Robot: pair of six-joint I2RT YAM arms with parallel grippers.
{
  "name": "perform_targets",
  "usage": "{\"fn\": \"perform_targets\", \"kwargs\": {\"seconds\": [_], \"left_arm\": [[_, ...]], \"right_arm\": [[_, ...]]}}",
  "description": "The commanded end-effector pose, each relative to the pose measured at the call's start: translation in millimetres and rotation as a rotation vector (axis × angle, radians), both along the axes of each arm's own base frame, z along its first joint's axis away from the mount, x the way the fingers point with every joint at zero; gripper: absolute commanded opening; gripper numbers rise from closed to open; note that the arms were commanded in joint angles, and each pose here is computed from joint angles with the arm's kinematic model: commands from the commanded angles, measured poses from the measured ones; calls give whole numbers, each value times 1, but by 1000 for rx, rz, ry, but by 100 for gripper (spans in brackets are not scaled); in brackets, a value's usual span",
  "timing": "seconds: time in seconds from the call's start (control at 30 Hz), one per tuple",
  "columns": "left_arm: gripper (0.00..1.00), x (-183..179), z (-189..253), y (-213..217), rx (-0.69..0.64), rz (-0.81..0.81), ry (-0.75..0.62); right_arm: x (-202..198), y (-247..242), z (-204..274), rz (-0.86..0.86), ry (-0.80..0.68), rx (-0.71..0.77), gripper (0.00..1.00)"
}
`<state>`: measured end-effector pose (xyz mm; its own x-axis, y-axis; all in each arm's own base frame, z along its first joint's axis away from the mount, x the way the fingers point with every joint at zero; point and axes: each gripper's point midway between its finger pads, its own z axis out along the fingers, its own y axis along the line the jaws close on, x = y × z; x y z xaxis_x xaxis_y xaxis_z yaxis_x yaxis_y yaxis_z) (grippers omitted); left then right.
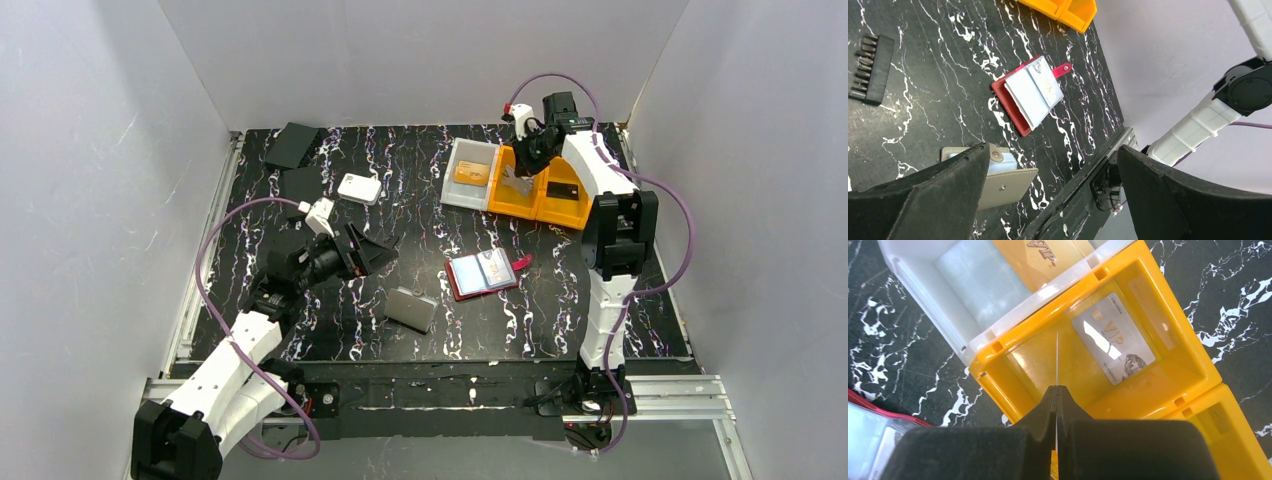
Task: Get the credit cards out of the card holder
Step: Place the credit card in the storage box.
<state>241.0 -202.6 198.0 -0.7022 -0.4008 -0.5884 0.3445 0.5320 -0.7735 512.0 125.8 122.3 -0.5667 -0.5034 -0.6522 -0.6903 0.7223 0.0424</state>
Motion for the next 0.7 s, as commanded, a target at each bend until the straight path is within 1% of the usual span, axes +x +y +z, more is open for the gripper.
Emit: {"fn": "perform_targets", "kwargs": {"seconds": [0.0,0.23,0.5,0.67], "left_arm": [[98,-6,-3,0,-3,-18,3],[98,-8,-5,0,-4,-25,10],[98,-9,-9,0,-5,-25,24],[98,-10,-11,1,-5,-24,26]], "right_arm": [[6,-9,3,27,-31,-81,1],[-2,-6,-18,126,7,-162,1],[-9,2,-35,255,3,-293,1],[-7,4,-40,301,-15,-338,1]]}}
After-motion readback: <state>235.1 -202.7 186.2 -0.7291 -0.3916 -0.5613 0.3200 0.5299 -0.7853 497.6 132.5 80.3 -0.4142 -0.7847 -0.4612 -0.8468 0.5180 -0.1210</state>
